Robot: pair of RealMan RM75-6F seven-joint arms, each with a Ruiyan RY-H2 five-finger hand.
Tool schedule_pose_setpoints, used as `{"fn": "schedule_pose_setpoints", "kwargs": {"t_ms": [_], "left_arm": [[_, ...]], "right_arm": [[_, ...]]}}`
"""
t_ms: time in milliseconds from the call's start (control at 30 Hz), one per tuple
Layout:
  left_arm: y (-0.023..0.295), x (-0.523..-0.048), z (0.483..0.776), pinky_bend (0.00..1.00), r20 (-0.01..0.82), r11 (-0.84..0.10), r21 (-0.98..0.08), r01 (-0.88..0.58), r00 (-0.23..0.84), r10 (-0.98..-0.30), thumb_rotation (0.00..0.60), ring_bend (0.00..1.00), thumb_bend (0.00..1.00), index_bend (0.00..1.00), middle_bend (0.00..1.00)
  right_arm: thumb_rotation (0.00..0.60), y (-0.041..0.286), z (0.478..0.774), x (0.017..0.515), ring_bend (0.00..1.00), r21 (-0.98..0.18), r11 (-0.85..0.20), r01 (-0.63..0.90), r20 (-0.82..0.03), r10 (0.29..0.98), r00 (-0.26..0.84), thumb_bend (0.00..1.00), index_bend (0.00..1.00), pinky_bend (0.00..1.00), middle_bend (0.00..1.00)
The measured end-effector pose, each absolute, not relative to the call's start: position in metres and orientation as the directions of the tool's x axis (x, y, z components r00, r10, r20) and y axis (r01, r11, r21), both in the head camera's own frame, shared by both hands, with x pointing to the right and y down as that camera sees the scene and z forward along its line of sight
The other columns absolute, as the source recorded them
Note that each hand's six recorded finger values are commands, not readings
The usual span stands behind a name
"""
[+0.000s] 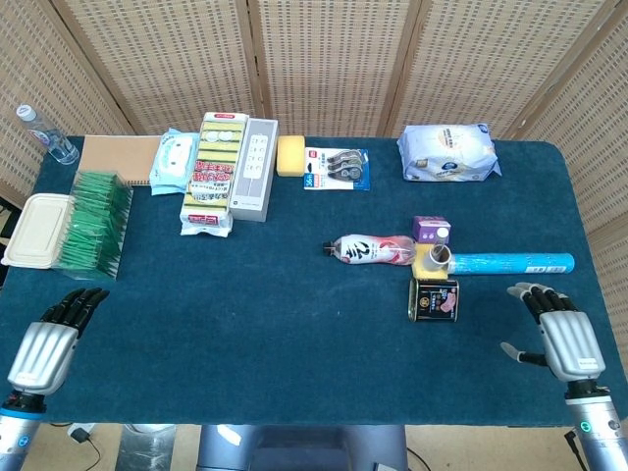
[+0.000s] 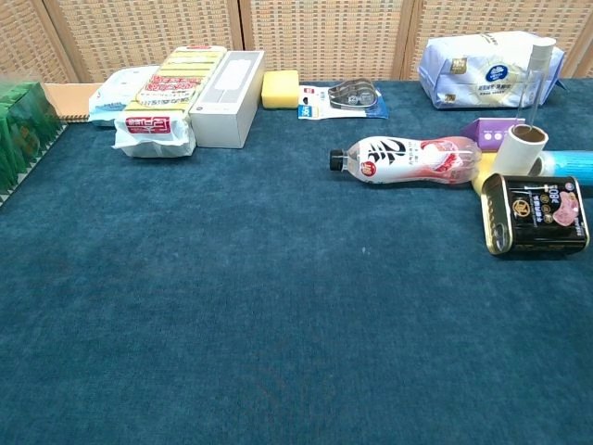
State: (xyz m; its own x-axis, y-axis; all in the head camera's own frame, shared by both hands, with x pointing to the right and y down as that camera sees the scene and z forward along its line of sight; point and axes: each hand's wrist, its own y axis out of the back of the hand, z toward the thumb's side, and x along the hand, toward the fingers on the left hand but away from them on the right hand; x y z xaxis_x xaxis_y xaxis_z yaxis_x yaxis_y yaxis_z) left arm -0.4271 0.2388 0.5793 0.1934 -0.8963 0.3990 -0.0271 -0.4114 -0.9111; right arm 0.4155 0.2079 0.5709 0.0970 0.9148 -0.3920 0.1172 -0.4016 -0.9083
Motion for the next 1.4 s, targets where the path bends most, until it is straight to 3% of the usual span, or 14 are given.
{"fn": "schedule_pose_setpoints", "kwargs": {"t_ms": [267,433,767,1400], "left_arm": [[0.239,-0.425,0.581,0.33,0.414,-0.429,-0.903,-0.026,0.213,-0.885,0.600,0.15,0.18,0.10,0.18],[0.244,-0.425,0.577,0.33,0.409,-0.426,-0.905,-0.026,0.226,-0.884,0.600,0.15,0.18,0.10,0.18],[0.247,-0.435,0.584,0.33,0.408,-0.432,-0.898,-0.089,0.203,-0.890,0.600,0.15,0.18,0.10,0.18],[0.256,-0.435,0.590,0.33,0.427,-0.451,-0.889,-0.076,0.215,-0.878,0.600,0.15,0.18,0.10,0.18]], "right_arm": [[0.538,0.196,0.583,0.406,0.31,-0.897,-0.312,0.314,-0.304,0.950,0.074,0.14,0.24,0.39,0.30],[0.537,0.190,0.598,0.395,0.33,-0.877,-0.300,0.376,-0.292,0.953,0.078,0.14,0.24,0.46,0.26],[0.538,0.176,0.618,0.378,0.33,-0.873,-0.298,0.387,-0.283,0.954,0.096,0.14,0.24,0.48,0.25],[0.538,0.153,0.621,0.369,0.34,-0.876,-0.250,0.411,-0.243,0.967,0.071,0.15,0.24,0.48,0.28]]}}
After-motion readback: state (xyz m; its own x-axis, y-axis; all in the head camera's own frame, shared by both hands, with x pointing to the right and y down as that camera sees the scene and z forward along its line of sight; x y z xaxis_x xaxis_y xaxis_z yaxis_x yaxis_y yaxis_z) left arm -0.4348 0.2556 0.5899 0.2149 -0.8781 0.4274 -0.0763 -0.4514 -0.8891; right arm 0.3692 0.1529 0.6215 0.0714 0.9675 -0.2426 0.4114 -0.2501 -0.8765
